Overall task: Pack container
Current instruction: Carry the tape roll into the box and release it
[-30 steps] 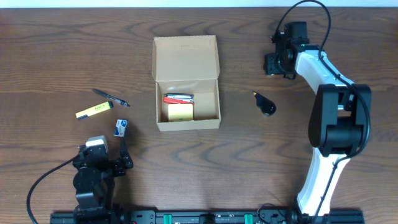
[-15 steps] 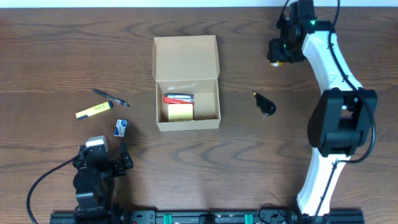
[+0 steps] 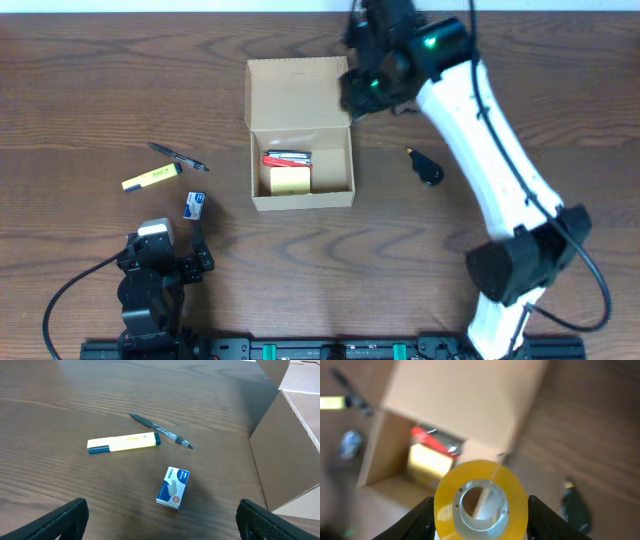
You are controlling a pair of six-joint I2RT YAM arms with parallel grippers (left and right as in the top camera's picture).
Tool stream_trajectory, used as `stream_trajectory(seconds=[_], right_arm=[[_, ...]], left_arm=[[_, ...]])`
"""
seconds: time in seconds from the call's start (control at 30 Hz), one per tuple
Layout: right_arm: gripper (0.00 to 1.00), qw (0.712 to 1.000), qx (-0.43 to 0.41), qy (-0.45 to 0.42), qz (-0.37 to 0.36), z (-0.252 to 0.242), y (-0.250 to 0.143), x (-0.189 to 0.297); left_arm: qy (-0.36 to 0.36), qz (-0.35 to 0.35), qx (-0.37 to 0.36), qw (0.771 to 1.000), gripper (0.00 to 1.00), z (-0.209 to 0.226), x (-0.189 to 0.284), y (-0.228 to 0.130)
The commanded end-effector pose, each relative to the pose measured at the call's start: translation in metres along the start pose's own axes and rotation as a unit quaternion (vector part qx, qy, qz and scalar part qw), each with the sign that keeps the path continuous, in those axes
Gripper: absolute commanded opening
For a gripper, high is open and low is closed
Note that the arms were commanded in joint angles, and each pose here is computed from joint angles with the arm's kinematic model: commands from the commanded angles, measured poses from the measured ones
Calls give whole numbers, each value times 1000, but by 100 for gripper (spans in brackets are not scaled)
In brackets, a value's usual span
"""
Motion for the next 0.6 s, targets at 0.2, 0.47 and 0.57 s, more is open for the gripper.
stream_trajectory(seconds=[0.2, 0.47, 0.57], right_arm=[[2, 997, -44, -43, 51, 51, -25, -30], [1, 995, -43, -49, 77, 55, -48, -85], [2, 994, -42, -61, 81, 50, -58, -104]], left_arm=[[6, 4, -1, 1000, 95, 1, -3, -5], [6, 4, -1, 1000, 95, 1, -3, -5], [6, 4, -1, 1000, 95, 1, -3, -5]])
Point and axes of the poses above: each gripper's point midway between its finger pads, its own x axis back along the fingers, its own z axis along the line the jaws close on, y = z × x, the point moved 9 cm from there along x, back along the fingers, and after that the axes turned 6 degrees about x, right-handed, at the moved point
